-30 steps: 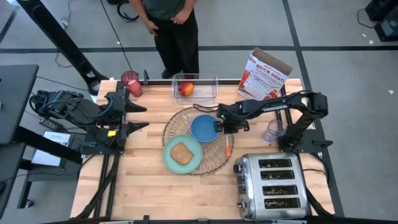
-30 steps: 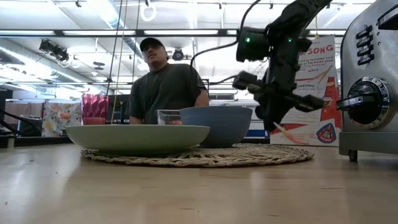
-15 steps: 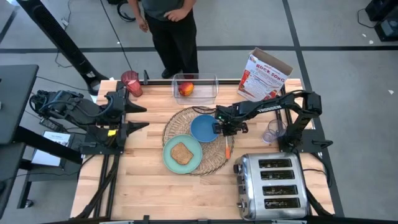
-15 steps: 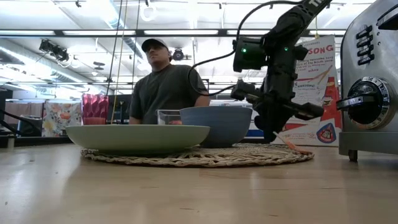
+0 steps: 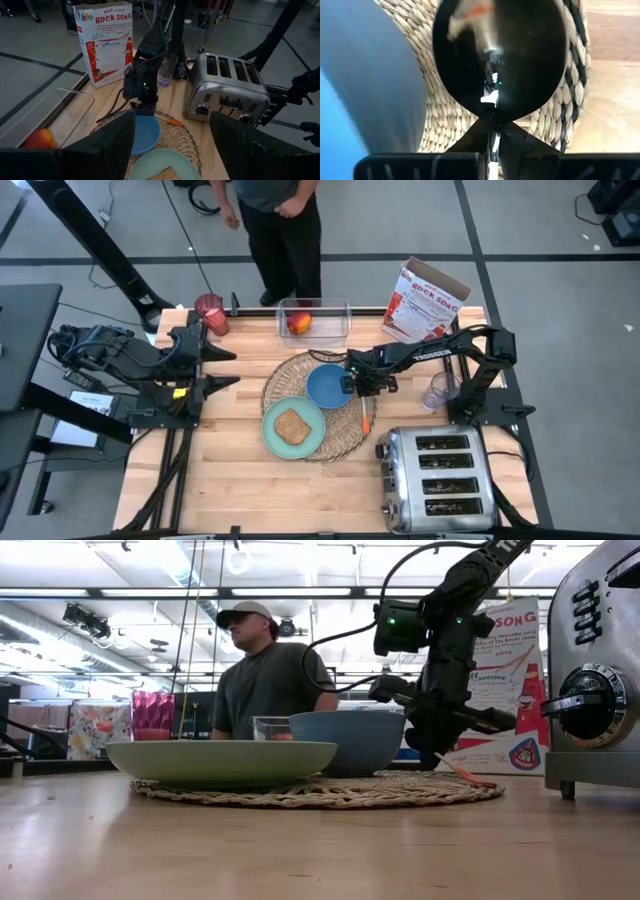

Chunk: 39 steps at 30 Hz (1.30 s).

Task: Arrange a breakfast setting
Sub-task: Put the orange spoon on the table mat to the right of the blue bowl, then put the apple on the table mat

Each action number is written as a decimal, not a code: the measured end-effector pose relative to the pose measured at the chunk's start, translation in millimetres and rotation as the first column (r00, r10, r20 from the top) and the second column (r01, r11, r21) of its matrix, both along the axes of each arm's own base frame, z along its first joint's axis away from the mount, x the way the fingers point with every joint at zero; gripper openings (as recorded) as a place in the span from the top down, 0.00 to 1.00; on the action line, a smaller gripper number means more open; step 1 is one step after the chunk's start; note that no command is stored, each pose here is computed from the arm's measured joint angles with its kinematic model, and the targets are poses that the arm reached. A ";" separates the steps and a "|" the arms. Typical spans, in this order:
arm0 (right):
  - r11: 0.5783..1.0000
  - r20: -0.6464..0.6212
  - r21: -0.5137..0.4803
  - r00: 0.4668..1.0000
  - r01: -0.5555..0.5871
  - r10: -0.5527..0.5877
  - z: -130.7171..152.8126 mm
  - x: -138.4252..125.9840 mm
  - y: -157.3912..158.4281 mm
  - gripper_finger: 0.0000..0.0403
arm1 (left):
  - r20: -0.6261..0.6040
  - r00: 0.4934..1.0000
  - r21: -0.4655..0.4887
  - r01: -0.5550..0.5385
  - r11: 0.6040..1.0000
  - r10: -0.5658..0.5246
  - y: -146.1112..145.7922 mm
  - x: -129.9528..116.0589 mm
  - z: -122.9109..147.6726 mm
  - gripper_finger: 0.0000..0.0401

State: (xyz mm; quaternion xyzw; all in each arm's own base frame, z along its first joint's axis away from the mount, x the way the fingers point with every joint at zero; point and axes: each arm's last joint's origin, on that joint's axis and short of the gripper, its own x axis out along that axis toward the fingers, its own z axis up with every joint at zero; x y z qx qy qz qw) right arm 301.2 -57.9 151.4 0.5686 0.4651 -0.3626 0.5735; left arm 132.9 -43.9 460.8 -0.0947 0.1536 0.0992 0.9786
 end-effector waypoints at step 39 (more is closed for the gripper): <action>0.957 -0.046 -0.217 0.982 -0.191 0.185 65.7 -17.0 17.6 0.77 | 0.016 1.000 -0.026 -0.024 0.999 0.025 0.4 0.3 1.0 0.34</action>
